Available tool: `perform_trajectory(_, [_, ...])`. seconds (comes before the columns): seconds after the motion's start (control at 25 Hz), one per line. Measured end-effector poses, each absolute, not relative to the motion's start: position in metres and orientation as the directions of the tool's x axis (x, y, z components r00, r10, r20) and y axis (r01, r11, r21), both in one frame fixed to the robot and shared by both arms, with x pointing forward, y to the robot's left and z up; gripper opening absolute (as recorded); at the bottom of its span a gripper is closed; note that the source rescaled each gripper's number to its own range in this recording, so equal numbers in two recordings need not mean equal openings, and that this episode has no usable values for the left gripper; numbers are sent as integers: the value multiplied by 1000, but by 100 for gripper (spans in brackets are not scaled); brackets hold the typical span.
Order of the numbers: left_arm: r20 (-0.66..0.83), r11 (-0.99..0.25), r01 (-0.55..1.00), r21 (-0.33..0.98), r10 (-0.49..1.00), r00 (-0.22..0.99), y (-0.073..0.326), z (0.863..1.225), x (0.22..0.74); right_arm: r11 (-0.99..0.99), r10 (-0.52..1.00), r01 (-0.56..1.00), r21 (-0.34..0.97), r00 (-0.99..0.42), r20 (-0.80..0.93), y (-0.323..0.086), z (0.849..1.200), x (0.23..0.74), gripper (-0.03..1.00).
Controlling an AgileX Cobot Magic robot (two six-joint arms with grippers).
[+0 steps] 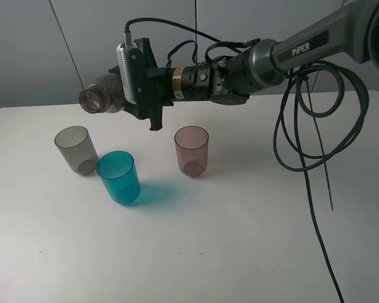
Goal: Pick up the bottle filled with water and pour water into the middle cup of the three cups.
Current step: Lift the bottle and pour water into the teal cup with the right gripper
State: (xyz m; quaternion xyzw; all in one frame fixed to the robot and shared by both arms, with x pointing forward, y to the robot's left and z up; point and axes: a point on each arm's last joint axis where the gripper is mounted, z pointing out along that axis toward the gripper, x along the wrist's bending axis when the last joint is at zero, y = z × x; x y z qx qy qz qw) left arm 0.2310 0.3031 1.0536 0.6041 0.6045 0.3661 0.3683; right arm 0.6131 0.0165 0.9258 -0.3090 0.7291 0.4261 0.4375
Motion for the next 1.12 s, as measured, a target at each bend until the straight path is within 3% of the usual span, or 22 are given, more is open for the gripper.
perform_trajectory(0.24, [-3,2,461,888,1000,1,303,1054,231,445,-83,-829,340,-416,-906,17,926,613,0])
perform_trajectory(0.76, [-3,2,461,888,1000,1,303,1054,231,416,-178,-899,134,-225,-958,17,926,613,0])
perform_trajectory(1.12, [-3,2,461,888,1000,1,303,1054,231,419,-216,-905,70,-174,-961,16,925,614,0])
